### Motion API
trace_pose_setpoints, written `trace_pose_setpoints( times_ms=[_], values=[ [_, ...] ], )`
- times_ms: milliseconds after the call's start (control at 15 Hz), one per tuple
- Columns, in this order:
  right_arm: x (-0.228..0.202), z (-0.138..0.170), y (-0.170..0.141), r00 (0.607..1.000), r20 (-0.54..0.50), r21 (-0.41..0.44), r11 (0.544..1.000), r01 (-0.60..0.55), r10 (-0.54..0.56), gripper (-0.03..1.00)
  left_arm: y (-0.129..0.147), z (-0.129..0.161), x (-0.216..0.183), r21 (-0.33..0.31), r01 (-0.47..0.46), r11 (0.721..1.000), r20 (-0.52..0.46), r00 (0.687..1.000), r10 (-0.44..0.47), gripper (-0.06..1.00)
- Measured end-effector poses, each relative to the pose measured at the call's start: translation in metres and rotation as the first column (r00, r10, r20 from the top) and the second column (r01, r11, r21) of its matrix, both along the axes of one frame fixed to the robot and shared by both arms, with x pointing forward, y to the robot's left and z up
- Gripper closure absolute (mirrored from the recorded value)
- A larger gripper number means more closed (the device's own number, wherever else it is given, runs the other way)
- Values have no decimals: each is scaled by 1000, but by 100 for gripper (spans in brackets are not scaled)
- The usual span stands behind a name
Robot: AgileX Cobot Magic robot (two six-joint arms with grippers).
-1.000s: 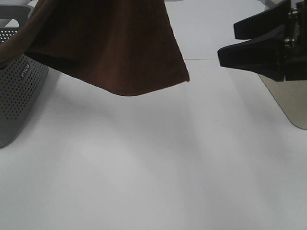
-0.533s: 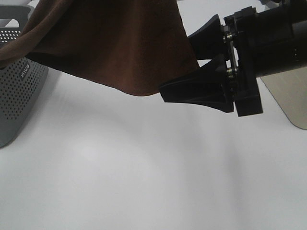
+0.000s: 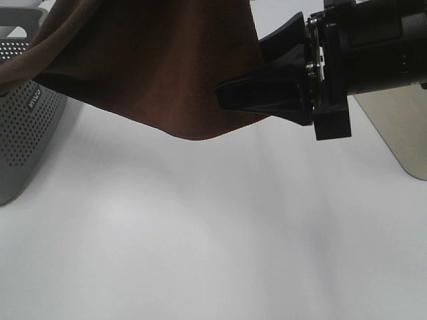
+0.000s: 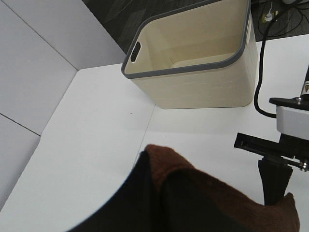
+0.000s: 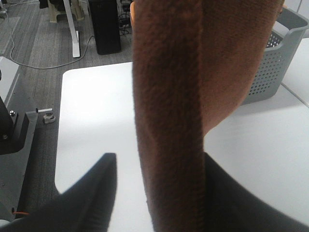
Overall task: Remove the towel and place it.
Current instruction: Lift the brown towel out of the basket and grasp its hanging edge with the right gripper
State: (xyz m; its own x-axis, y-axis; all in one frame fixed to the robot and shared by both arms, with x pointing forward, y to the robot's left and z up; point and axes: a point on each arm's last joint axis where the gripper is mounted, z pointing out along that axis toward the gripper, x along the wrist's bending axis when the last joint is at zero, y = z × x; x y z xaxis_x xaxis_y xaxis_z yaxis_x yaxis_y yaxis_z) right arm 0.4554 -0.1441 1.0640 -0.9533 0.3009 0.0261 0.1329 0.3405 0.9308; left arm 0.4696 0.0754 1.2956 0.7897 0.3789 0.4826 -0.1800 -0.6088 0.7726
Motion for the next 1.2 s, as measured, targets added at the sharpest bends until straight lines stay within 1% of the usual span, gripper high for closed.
trace_pose_setpoints(
  times_ms=[133,267,333,467,533,600,667,733,800,867,933,1000,1067,1133,1200],
  values=[
    [0,0,0,1000,0,0,1000,6,-6,70,-1,0,-1,-12,10,1000,-11,1000,-10,94],
    [0,0,0,1000,-17,4,1000,12,-12,92,-1,0,-2,-18,14,1000,-17,1000,-15,94],
    [0,-1,0,1000,-25,-1,1000,12,-12,96,-1,0,-2,-18,14,1000,-17,1000,-15,94],
    [0,-1,0,999,-44,5,1000,23,-23,96,-2,0,-2,-20,16,1000,-18,1000,-16,94],
    [2,0,-1,995,-75,16,998,61,-60,96,-2,0,-2,-20,16,1000,-18,1000,-16,94],
    [6,-1,-3,985,-119,19,992,125,-122,96,-2,0,-2,-20,16,1000,-18,1000,-16,94],
    [11,-1,-5,966,-168,10,979,201,-197,96,-2,0,-2,-20,16,1000,-18,1000,-16,94],
    [16,7,-6,949,-200,-4,968,249,-245,96,-2,0,-2,-19,15,1000,-17,1000,-15,94],
    [21,18,-6,939,-211,-28,962,271,-270,96,-1,0,-1,-12,9,1000,-11,1000,-9,94],
    [25,33,-7,936,-197,-75,956,284,-293,96,0,0,0,-2,1,1000,-2,1000,-1,94],
    [30,54,-8,925,-187,-110,943,313,-329,96,1,0,1,9,-8,1000,8,1000,8,94],
    [33,76,-12,912,-159,-159,922,354,-378,96,2,0,3,23,-27,999,31,999,26,94],
    [36,96,-17,897,-131,-206,897,392,-422,96,4,3,6,22,-48,999,73,996,47,94],
    [41,116,-22,878,-77,-251,862,441,-472,96,4,6,8,11,-69,998,124,990,67,94],
    [49,135,-25,855,-37,-268,830,490,-517,96,5,11,11,-3,-89,996,183,979,89,94]
  ],
)
